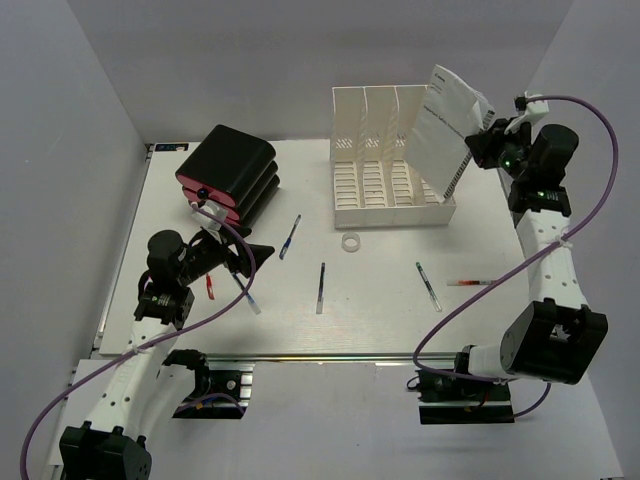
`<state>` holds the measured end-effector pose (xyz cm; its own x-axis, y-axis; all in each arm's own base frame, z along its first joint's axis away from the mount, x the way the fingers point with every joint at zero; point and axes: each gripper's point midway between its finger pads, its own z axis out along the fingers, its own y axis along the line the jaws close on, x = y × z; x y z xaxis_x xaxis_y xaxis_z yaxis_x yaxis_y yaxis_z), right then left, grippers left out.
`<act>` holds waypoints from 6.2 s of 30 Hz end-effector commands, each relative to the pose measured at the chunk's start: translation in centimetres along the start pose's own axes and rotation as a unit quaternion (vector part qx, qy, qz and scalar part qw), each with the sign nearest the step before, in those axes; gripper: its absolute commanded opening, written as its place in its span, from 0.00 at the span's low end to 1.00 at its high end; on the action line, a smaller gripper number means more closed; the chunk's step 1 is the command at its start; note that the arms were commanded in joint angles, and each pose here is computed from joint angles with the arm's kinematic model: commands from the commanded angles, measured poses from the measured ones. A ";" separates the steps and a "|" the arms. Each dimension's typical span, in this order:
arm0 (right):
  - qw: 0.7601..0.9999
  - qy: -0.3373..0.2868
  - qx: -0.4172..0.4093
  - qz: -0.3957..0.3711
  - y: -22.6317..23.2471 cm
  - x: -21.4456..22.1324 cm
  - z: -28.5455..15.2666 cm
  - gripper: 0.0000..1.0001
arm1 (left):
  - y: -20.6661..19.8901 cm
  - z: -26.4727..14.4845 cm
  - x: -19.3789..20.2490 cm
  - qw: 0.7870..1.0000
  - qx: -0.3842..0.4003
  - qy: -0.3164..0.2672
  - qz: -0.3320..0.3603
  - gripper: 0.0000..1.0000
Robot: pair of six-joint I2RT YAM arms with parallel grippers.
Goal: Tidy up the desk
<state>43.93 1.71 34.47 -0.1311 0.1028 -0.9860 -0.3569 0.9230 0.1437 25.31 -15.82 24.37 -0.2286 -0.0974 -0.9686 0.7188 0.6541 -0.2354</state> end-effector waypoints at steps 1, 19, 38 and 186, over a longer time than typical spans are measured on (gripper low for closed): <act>0.996 -0.066 0.005 -0.051 0.4 -4.3 1.0 0.00 | -0.2 0.0 -0.8 1.000 0.008 -0.005 0.012 0.94; 0.988 -0.100 0.053 -0.108 2.5 -1.8 7.3 0.00 | 0.4 0.3 -0.3 1.000 -0.003 0.004 0.005 0.95; 0.986 -0.104 0.073 -0.104 3.8 7.0 8.9 0.00 | 0.8 0.4 0.0 1.000 -0.009 0.010 -0.001 0.95; 0.884 0.196 -0.425 0.010 17.9 20.0 -13.5 0.26 | 26.4 1.3 1.1 0.874 -0.132 -0.120 -0.453 0.38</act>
<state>22.13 15.19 18.18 -0.4199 -0.1800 -0.8896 -0.8848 0.2993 0.3571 44.58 0.64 15.99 -0.4525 -0.8195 -0.3517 0.0908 0.3500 -0.9324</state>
